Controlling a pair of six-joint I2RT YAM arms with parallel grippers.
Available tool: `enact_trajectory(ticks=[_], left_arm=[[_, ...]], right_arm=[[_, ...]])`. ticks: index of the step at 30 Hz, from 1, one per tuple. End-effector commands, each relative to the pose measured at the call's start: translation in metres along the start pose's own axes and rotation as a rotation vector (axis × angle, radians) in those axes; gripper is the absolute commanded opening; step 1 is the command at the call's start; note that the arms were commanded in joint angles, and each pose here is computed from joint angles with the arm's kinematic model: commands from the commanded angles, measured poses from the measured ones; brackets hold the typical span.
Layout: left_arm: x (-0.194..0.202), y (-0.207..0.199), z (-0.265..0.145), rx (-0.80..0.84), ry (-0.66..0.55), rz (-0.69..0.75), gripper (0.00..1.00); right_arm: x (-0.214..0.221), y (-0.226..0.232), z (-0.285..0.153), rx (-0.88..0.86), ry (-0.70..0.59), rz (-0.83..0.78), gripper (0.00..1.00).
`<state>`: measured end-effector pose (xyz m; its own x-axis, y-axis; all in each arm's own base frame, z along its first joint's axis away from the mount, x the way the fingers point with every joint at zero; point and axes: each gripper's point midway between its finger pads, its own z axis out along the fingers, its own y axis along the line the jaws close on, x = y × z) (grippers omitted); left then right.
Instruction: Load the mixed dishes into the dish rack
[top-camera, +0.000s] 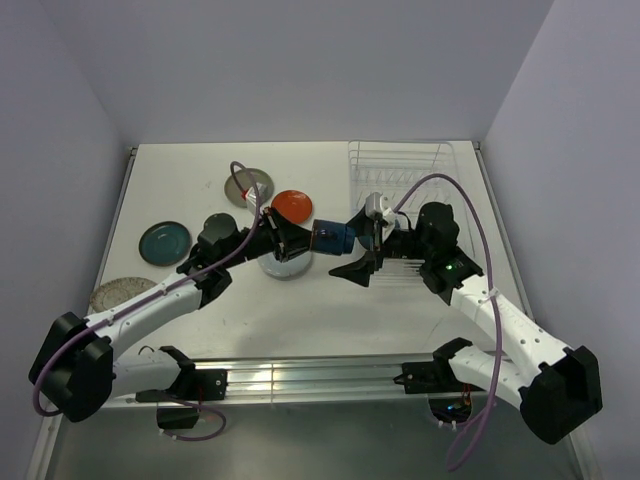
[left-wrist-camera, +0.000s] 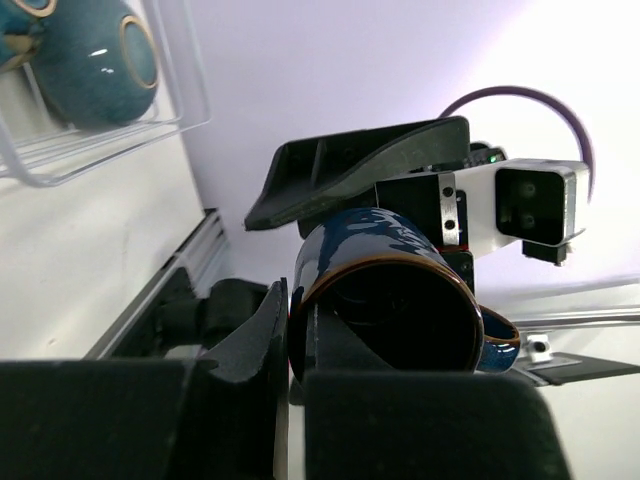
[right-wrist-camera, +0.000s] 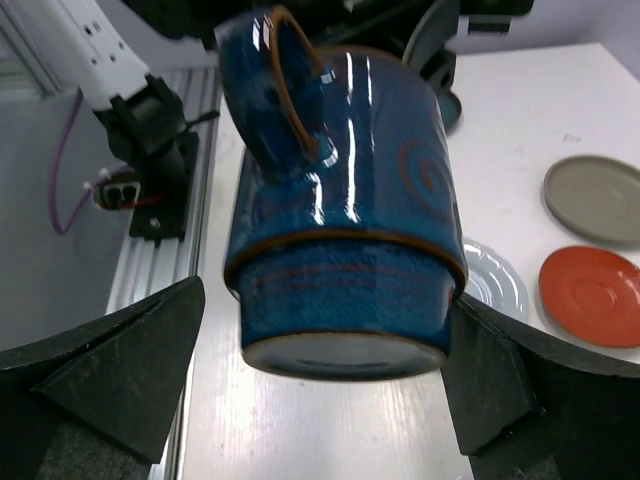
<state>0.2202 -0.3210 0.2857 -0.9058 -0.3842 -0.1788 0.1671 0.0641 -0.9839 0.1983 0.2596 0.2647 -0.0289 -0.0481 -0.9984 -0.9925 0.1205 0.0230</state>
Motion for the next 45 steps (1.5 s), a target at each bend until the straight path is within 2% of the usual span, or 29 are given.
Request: enact_trajectory(ticks=[1,13,17,20,23,26,28,29,31,32,33,35,36,38,39,41,45], left_arm=[[-0.011,-0.039,-0.001,0.176,-0.057,-0.013,0.00],[-0.014,-0.032,-0.004,0.226,-0.082,-0.100,0.00],[-0.014,-0.029,-0.003,0.216,-0.085,-0.101,0.00],[-0.013,-0.025,-0.002,0.214,-0.081,-0.113,0.00],[-0.013,-0.023,-0.002,0.220,-0.080,-0.118,0.00],[-0.014,-0.021,-0.001,0.218,-0.080,-0.119,0.00],[-0.013,-0.019,0.000,0.213,-0.078,-0.120,0.00],[-0.014,-0.018,0.000,0.211,-0.078,-0.120,0.00],[-0.012,-0.016,0.001,0.209,-0.070,-0.123,0.00],[-0.012,-0.018,0.000,0.217,-0.071,-0.120,0.01],[-0.012,-0.017,0.001,0.216,-0.067,-0.122,0.05],[-0.010,-0.017,0.000,0.214,-0.062,-0.116,0.13],[-0.010,-0.017,0.000,0.211,-0.062,-0.113,0.21],[-0.010,-0.014,-0.001,0.195,-0.063,-0.101,0.30],[-0.010,-0.016,-0.002,0.197,-0.067,-0.095,0.41],[-0.010,-0.015,-0.005,0.185,-0.071,-0.084,0.51],[-0.015,-0.013,-0.011,0.164,-0.091,-0.061,0.59]], right_arm=[[-0.031,0.008,0.004,-0.038,-0.099,-0.010,0.99],[-0.051,-0.007,0.009,0.005,-0.169,0.005,0.98],[-0.052,-0.005,0.010,-0.010,-0.180,0.027,0.94],[-0.054,-0.002,0.009,-0.022,-0.195,0.030,0.88],[-0.053,-0.002,0.010,-0.024,-0.192,0.031,0.78],[-0.054,0.000,0.010,-0.037,-0.192,0.030,0.64],[-0.053,0.002,0.010,-0.047,-0.188,0.027,0.49],[-0.053,0.001,0.010,-0.049,-0.186,0.021,0.36],[-0.051,0.002,0.010,-0.057,-0.176,0.016,0.22],[-0.050,0.003,0.010,-0.059,-0.173,0.015,0.08],[-0.047,0.002,0.010,-0.060,-0.163,0.024,0.01],[-0.047,0.001,0.010,-0.056,-0.156,0.013,0.00],[-0.046,0.001,0.009,-0.055,-0.149,0.017,0.00],[-0.047,0.000,0.008,-0.055,-0.145,0.012,0.00],[-0.046,-0.001,0.007,-0.050,-0.142,0.016,0.00],[-0.046,-0.002,0.006,-0.046,-0.139,0.012,0.00],[-0.040,-0.005,0.004,-0.033,-0.122,0.017,0.00]])
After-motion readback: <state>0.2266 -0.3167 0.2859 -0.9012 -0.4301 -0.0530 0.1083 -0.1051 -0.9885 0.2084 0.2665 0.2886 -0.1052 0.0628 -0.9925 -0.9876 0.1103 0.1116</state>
